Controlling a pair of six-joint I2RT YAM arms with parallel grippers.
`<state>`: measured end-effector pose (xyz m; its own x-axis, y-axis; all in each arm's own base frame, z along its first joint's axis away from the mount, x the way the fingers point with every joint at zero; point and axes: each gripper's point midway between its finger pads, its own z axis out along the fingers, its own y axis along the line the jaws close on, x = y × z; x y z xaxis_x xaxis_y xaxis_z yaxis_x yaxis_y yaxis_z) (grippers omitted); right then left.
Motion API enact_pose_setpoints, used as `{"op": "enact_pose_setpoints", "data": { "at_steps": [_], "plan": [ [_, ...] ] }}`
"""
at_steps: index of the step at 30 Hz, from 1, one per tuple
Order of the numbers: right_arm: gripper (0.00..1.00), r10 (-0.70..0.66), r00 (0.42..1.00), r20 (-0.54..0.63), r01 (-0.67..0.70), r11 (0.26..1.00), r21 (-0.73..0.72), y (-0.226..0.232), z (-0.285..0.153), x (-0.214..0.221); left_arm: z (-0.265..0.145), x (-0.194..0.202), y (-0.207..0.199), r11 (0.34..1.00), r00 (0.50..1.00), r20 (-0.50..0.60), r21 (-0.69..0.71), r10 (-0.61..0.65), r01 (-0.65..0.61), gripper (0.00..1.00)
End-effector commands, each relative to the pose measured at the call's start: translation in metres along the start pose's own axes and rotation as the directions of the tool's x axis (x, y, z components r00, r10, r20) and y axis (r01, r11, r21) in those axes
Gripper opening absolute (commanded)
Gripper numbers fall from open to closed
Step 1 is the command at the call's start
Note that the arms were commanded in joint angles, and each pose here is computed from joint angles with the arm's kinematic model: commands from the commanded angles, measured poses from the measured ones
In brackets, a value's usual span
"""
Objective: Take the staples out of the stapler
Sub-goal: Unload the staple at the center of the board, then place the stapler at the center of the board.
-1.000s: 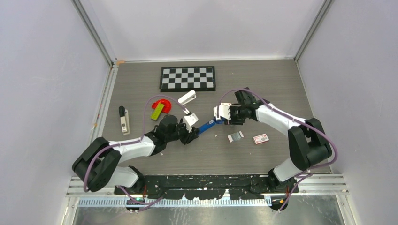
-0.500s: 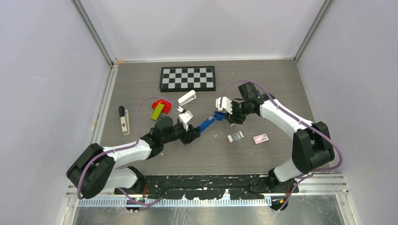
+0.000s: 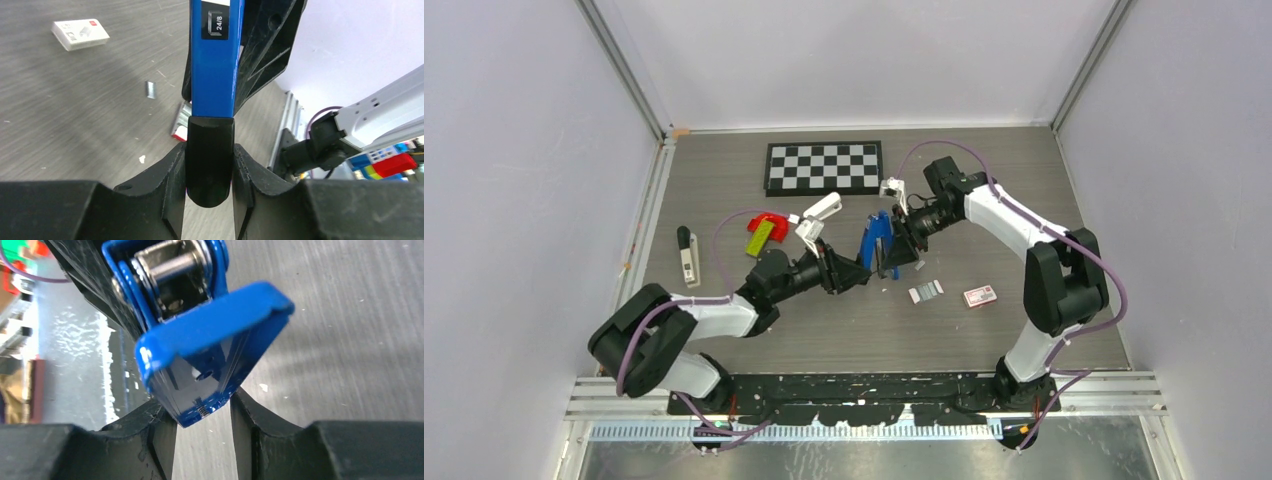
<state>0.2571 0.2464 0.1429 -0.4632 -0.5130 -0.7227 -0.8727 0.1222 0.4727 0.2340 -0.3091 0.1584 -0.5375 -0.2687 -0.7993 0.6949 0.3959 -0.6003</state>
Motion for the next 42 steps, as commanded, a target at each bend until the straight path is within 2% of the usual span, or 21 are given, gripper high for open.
{"op": "enact_pose_setpoints", "data": {
  "at_steps": [1, 8, 12, 16, 21, 24, 27, 31, 34, 37, 42],
  "plan": [
    [0.15, 0.121, 0.990, 0.078, -0.105, 0.978, -0.178, 0.043, -0.001, -0.022, 0.019, -0.046, -0.013, 0.994, 0.983, 0.150, 0.059, -0.102, 0.094, 0.00],
    [0.61, 0.189, 0.979, 0.078, -0.172, 0.966, -0.191, 0.037, 0.006, -0.019, 0.031, -0.061, -0.013, 0.974, 0.947, 0.238, 0.124, -0.214, 0.189, 0.00],
    [0.79, 0.177, 0.979, 0.100, -0.162, 0.977, -0.141, 0.032, -0.014, -0.023, 0.029, -0.064, -0.009, 0.975, 0.945, 0.246, 0.105, -0.217, 0.197, 0.00],
    [0.92, 0.160, 0.976, 0.151, -0.160, 0.987, -0.010, 0.013, -0.045, -0.020, 0.020, -0.069, 0.002, 0.984, 0.956, 0.231, 0.028, -0.178, 0.176, 0.00],
    [0.95, 0.132, 0.978, 0.163, -0.152, 0.982, 0.115, -0.003, -0.068, -0.010, 0.018, -0.074, 0.013, 0.992, 0.983, 0.163, -0.075, -0.088, 0.101, 0.00],
    [0.95, 0.104, 0.978, 0.178, -0.130, 0.981, 0.143, -0.002, -0.081, -0.012, 0.024, -0.067, 0.026, 0.985, 0.999, 0.019, -0.170, -0.037, 0.040, 0.00],
    [0.96, 0.080, 0.975, 0.209, -0.116, 0.979, 0.169, 0.000, -0.094, -0.012, 0.028, -0.067, 0.037, 0.966, 0.987, -0.146, -0.239, 0.066, -0.099, 0.00],
    [0.96, 0.056, 0.965, 0.257, -0.108, 0.975, 0.196, 0.000, -0.113, -0.012, 0.033, -0.068, 0.059, 0.917, 0.918, -0.365, -0.290, 0.157, -0.272, 0.00],
    [0.96, 0.045, 0.961, 0.274, -0.099, 0.978, 0.185, 0.005, -0.119, -0.013, 0.048, -0.070, 0.076, 0.891, 0.852, -0.482, -0.271, 0.203, -0.365, 0.00],
    [0.96, 0.056, 0.949, 0.309, -0.118, 0.975, 0.186, 0.005, -0.132, -0.010, 0.062, -0.065, 0.092, 0.879, 0.792, -0.574, -0.244, 0.210, -0.410, 0.00],
    [0.96, 0.044, 0.939, 0.342, -0.112, 0.977, 0.182, 0.009, -0.147, -0.008, 0.088, -0.055, 0.115, 0.858, 0.727, -0.652, -0.232, 0.212, -0.458, 0.00]
  ]
}}
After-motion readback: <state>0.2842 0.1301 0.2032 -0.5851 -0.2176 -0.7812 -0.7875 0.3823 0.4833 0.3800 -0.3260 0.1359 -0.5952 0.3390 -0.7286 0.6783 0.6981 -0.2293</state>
